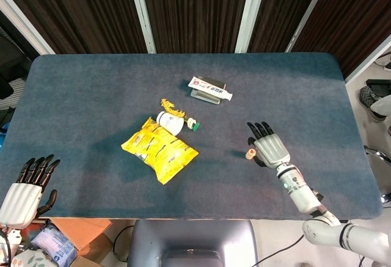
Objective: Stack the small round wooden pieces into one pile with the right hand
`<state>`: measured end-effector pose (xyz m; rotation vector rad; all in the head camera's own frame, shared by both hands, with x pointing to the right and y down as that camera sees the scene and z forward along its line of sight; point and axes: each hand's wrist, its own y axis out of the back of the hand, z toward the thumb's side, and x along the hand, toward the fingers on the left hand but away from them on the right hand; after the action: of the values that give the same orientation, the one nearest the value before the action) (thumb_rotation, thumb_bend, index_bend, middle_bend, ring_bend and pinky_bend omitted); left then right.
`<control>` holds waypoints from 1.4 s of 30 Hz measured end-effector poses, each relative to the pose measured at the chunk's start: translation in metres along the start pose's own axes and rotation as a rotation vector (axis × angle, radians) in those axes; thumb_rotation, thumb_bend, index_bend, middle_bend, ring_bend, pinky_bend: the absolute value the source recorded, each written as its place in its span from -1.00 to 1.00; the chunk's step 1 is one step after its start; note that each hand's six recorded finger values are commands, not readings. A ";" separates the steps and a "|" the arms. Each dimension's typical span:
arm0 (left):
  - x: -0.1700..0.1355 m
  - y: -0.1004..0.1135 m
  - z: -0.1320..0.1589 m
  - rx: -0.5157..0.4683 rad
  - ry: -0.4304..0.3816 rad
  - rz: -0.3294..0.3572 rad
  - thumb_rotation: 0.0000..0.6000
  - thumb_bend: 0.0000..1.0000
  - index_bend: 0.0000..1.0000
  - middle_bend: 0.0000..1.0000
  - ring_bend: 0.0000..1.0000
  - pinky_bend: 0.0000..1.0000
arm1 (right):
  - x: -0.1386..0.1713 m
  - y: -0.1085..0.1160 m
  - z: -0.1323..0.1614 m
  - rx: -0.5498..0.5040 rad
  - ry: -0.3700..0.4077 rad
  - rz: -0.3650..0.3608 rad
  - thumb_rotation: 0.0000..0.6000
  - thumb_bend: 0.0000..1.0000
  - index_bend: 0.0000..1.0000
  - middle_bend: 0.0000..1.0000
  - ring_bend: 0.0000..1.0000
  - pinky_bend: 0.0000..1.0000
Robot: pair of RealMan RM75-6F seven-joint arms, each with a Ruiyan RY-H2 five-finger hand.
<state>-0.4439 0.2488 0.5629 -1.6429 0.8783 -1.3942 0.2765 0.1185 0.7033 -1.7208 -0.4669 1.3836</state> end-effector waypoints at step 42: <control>0.003 -0.004 0.005 0.004 -0.021 -0.017 1.00 0.05 -1.00 -1.00 -0.96 -0.94 | 0.077 -0.074 -0.080 -0.034 -0.130 0.144 1.00 -0.08 0.14 -0.99 -1.00 -1.00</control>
<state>-0.4382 0.2486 0.5674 -1.6626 0.8511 -1.3869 0.3906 0.1856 0.7175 -1.7262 -0.4472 1.6054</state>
